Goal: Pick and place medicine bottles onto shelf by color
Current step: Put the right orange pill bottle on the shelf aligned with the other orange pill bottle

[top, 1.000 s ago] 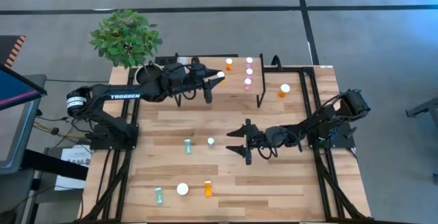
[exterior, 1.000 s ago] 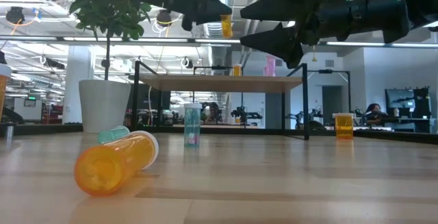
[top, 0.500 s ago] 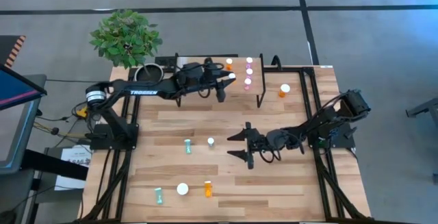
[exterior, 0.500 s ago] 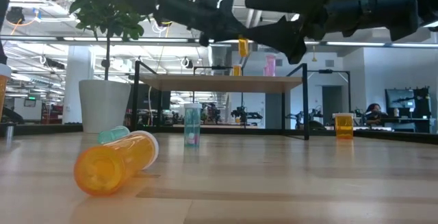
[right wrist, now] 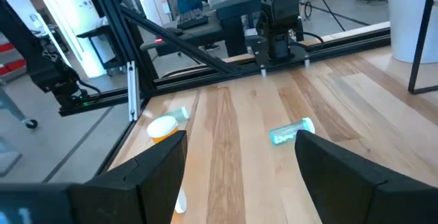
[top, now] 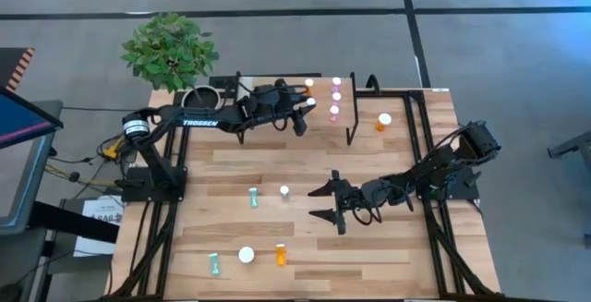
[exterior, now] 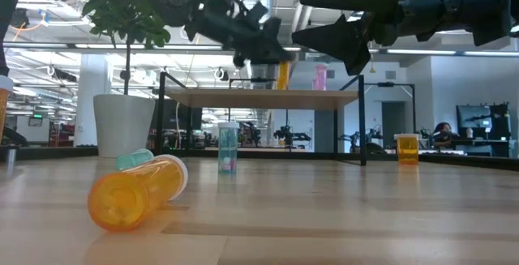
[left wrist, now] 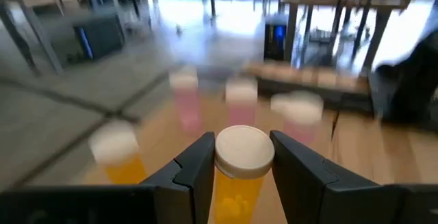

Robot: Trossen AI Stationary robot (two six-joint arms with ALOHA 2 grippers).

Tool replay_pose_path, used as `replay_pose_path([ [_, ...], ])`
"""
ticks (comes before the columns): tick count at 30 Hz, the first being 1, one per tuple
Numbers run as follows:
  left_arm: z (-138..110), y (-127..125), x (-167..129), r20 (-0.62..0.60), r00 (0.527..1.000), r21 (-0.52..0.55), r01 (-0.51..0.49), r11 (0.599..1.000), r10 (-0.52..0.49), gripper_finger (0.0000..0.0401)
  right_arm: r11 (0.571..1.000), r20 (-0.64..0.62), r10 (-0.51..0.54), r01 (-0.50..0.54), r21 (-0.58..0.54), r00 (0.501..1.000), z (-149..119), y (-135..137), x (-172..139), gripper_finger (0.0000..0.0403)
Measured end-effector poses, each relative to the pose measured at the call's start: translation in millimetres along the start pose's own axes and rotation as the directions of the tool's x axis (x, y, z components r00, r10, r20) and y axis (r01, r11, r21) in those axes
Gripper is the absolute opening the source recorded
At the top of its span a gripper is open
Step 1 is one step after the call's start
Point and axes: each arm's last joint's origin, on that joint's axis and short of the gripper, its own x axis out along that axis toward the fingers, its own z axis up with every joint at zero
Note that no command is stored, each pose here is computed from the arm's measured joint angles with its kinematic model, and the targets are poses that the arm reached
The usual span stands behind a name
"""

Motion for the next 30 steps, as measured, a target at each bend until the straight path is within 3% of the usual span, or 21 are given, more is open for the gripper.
replay_pose_path([
  [5,-11.2,-1.4,7.7,-0.027,0.999,-0.005,-0.021,1.000,0.021,0.0119,1.000,0.003,-0.001,0.001,0.005,1.000,0.3,-0.2,0.0,0.0295],
  [23,-6.6,16.6,7.6,0.015,0.995,-0.016,-0.094,0.995,0.094,0.0119,1.000,-0.001,-0.003,0.003,0.003,1.000,-0.1,-0.3,0.0,0.0295],
  [30,-6.3,18.9,7.8,0.020,0.997,-0.024,-0.070,0.997,0.071,0.0119,1.000,-0.001,-0.006,0.006,0.002,1.000,-0.1,-0.9,0.2,0.0295],
])
